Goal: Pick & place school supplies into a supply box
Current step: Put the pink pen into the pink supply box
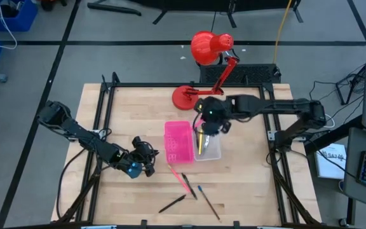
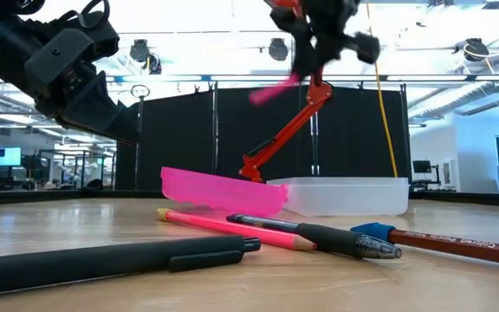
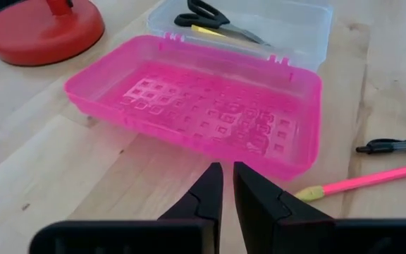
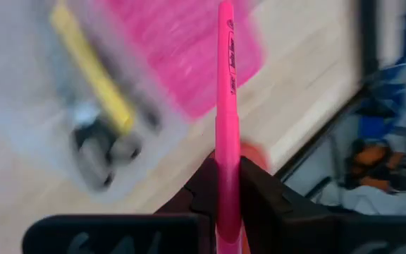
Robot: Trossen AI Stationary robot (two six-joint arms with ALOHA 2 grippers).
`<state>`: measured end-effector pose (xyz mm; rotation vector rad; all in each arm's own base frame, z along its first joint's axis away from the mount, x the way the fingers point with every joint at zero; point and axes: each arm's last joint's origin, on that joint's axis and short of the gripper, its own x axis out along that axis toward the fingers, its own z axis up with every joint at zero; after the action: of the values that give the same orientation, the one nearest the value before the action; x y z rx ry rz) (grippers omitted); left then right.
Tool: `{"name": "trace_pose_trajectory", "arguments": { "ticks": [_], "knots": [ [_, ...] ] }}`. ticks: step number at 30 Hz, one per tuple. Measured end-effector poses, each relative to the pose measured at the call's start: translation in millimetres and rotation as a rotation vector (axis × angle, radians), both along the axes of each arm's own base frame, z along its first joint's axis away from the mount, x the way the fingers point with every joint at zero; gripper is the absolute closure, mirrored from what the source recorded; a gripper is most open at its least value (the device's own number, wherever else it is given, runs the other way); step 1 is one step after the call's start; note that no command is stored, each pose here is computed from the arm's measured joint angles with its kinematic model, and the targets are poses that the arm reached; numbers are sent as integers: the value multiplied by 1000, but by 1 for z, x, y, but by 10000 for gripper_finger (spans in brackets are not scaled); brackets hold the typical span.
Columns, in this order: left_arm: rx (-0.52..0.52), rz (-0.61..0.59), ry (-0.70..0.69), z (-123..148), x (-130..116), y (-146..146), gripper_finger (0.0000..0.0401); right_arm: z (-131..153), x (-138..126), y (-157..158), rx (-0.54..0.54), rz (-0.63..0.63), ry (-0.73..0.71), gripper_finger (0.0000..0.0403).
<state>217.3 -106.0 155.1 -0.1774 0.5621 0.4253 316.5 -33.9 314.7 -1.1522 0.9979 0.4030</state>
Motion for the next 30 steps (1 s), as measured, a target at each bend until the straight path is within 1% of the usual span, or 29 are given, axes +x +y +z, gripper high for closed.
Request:
{"name": "trace_pose_trajectory", "arguments": {
  "ticks": [5, 8, 10, 12, 14, 16, 19, 22, 28, 30],
  "knots": [
    [9, -5, 7, 0, 0, 0, 359, -14, -3, -18, -54, 23, 142, 372],
    [29, -18, 19, -1, -1, 0, 359, -28, -5, -20, -58, 82, 234, 372],
    [52, -36, 29, 0, 0, 0, 359, -40, -6, -20, -44, 110, 278, 372],
    [74, -52, 40, 0, -1, 0, 359, -53, -9, -20, -56, 143, 316, 372],
    [91, -64, 47, 0, -1, 0, 359, -64, -11, -19, -70, 177, 333, 372],
    [93, -66, 48, 0, -1, 0, 359, -72, -13, -20, -67, 180, 346, 372],
    [68, -94, 63, -1, -1, -1, 359, -83, -17, -23, -44, 182, 352, 372],
    [53, -149, 90, -2, -1, -2, 359, -87, -18, -23, -21, 203, 354, 372],
    [80, -191, 112, -2, -1, -2, 359, -94, -8, -18, -47, 288, 370, 372],
    [99, -204, 121, -2, -1, -2, 359, -98, -3, -17, -39, 316, 385, 372]
  ]
}}
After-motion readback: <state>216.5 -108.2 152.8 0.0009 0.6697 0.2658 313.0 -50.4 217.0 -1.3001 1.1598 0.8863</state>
